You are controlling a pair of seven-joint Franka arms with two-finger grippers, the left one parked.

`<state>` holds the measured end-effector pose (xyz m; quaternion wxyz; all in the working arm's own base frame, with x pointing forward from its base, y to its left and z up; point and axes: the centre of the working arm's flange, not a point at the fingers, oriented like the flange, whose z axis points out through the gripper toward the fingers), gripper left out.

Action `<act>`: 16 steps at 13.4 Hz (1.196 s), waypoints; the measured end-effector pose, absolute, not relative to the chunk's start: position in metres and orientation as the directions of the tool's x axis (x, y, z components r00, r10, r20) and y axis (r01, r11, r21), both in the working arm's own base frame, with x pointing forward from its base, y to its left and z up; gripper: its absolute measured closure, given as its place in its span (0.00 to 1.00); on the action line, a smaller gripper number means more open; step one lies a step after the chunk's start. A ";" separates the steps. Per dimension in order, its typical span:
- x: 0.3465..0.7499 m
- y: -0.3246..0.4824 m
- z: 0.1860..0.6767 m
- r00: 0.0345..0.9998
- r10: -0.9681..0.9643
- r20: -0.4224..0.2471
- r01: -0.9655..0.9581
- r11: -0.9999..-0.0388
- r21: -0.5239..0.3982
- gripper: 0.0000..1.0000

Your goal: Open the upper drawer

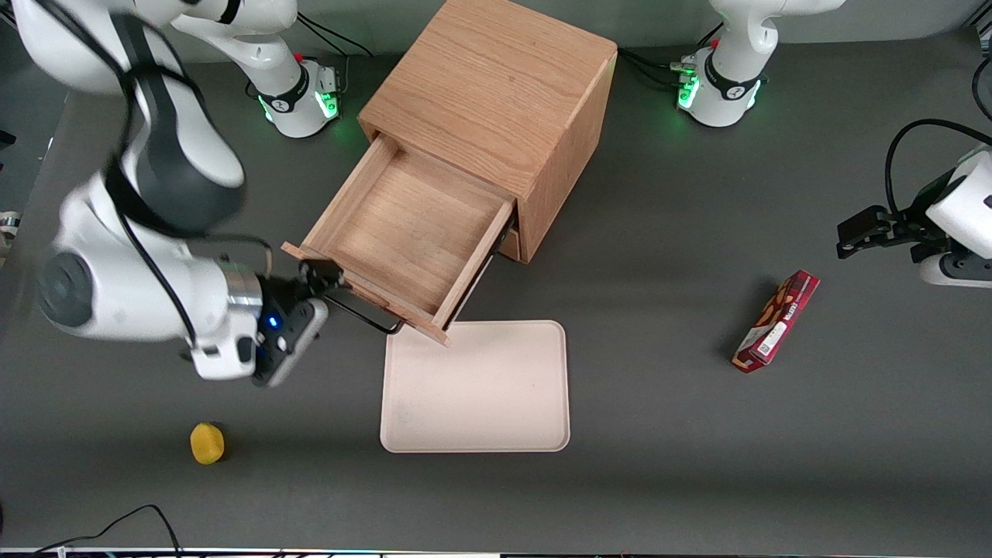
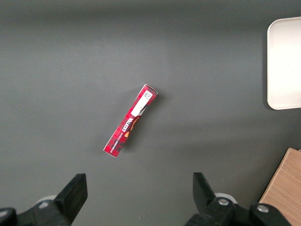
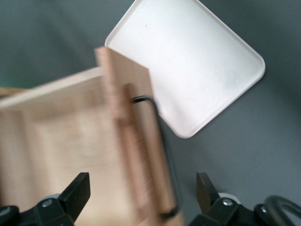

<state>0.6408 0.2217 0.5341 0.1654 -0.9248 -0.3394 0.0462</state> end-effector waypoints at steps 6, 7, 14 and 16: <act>0.576 0.189 0.640 0.993 0.046 -0.105 0.037 -0.995 -0.088 0.00; 0.576 0.180 0.639 0.994 -0.007 -0.108 -0.014 -0.998 -0.062 0.00; 0.563 0.069 0.579 0.990 -0.110 -0.087 -0.110 -0.994 0.009 0.00; 0.532 0.050 0.564 0.994 -0.094 -0.052 -0.094 -0.996 0.011 0.00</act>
